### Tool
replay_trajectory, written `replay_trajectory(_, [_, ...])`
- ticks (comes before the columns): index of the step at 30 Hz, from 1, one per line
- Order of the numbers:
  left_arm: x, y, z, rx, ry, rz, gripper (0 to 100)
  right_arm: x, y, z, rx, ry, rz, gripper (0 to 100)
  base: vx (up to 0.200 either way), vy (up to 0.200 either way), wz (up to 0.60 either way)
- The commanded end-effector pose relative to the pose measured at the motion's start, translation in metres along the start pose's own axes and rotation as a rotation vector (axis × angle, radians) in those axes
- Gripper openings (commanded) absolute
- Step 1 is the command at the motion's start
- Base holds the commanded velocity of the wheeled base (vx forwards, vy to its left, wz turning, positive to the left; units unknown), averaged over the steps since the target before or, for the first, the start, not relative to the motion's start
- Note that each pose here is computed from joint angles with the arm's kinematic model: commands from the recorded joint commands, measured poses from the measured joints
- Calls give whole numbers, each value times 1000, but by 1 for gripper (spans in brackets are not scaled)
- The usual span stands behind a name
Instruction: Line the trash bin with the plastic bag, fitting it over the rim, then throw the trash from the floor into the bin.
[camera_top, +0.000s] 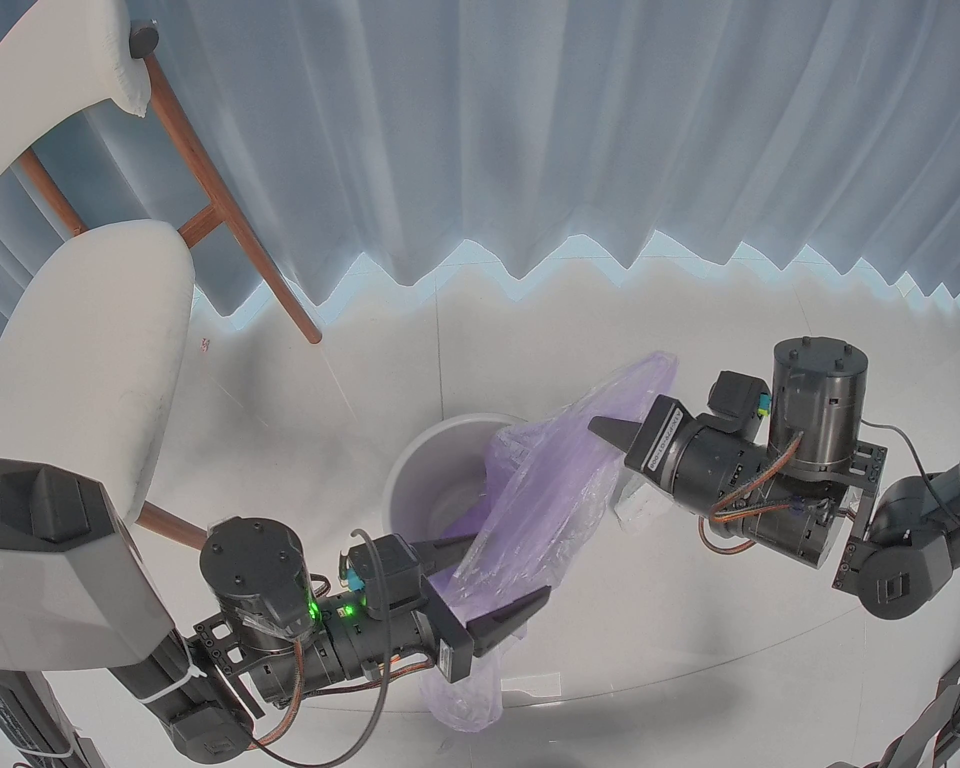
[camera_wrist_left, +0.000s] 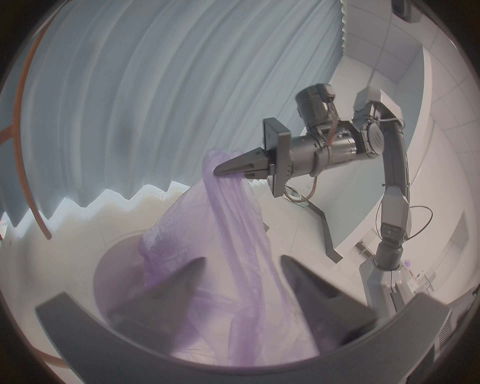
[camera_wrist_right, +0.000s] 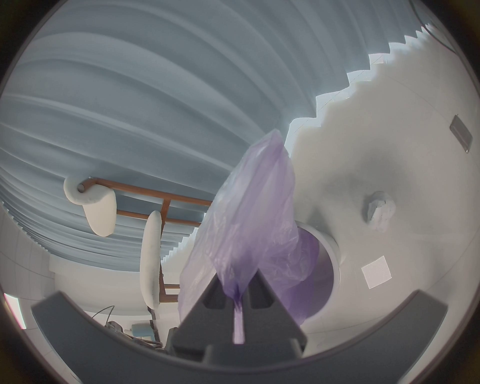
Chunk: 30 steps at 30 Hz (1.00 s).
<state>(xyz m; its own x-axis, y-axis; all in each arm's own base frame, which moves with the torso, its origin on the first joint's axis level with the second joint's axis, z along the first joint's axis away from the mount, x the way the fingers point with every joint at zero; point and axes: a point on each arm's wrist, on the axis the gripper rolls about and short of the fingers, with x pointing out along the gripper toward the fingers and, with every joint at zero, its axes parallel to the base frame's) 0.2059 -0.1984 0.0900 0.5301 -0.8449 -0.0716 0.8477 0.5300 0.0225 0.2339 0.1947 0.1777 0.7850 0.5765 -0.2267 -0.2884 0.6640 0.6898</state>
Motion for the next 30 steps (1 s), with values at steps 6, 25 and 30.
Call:
replay_trajectory(6, [3, 3, 11, -159, -51, 4, 100, -26, -1, 10, 24, -32, 76, 0, 0, 0, 0])
replay_trajectory(25, [-23, 30, 68, -184, -284, 167, 100, -39, -12, 11, 72, -18, 138, 0, 0, 0, 0])
replay_trajectory(30, [-37, 22, 65, -220, -263, 150, 100, -30, -18, 4, 77, 4, 118, 0, 0, 0, 0])
